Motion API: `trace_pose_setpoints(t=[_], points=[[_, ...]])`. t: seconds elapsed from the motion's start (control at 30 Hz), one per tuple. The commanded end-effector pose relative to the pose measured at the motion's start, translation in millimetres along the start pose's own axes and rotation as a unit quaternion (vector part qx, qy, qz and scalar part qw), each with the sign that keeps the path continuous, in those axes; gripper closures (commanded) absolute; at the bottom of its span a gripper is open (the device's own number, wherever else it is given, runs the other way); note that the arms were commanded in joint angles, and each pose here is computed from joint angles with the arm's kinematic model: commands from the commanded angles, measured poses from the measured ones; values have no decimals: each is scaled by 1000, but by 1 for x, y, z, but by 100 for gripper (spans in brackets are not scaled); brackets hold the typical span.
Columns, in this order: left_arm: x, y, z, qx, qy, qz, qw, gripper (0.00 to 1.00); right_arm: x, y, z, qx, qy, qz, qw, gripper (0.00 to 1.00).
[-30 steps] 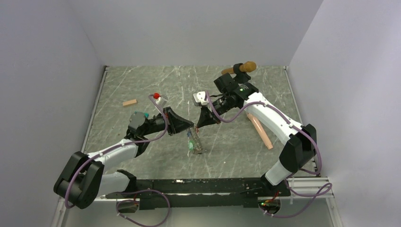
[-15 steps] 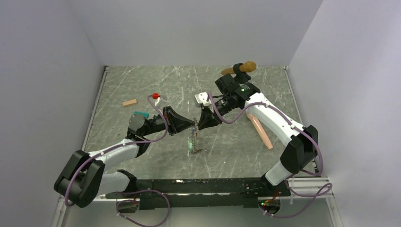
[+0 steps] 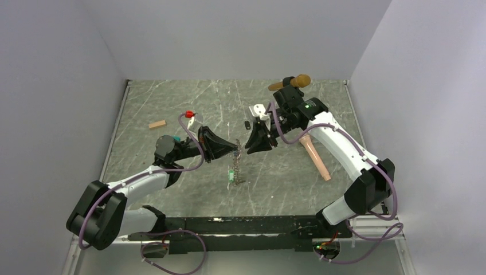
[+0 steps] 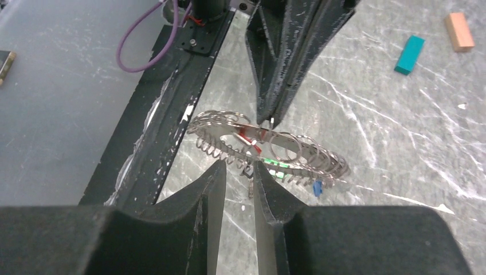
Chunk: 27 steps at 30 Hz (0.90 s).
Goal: Put the keys on the keyring
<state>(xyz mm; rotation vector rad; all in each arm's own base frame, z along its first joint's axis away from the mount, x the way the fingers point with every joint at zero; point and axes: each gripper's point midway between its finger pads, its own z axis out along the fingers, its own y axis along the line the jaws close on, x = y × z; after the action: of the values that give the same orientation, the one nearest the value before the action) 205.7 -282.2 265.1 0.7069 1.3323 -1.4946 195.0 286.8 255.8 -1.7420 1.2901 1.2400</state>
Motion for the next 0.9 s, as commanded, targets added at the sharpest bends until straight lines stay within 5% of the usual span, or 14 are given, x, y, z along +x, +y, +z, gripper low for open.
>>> trace_pose_setpoints(t=[0.0, 0.43, 0.87], points=[[-22, -21, 10, 60, -12, 66, 996, 100, -24, -2, -14, 19, -45, -7, 999, 72], [-19, -27, 22, 79, -5, 79, 994, 100, -21, -8, -10, 14, -84, 47, 995, 81], [-22, -18, 20, 42, -24, 93, 995, 100, -21, -1, -7, -5, -95, 53, 994, 80]])
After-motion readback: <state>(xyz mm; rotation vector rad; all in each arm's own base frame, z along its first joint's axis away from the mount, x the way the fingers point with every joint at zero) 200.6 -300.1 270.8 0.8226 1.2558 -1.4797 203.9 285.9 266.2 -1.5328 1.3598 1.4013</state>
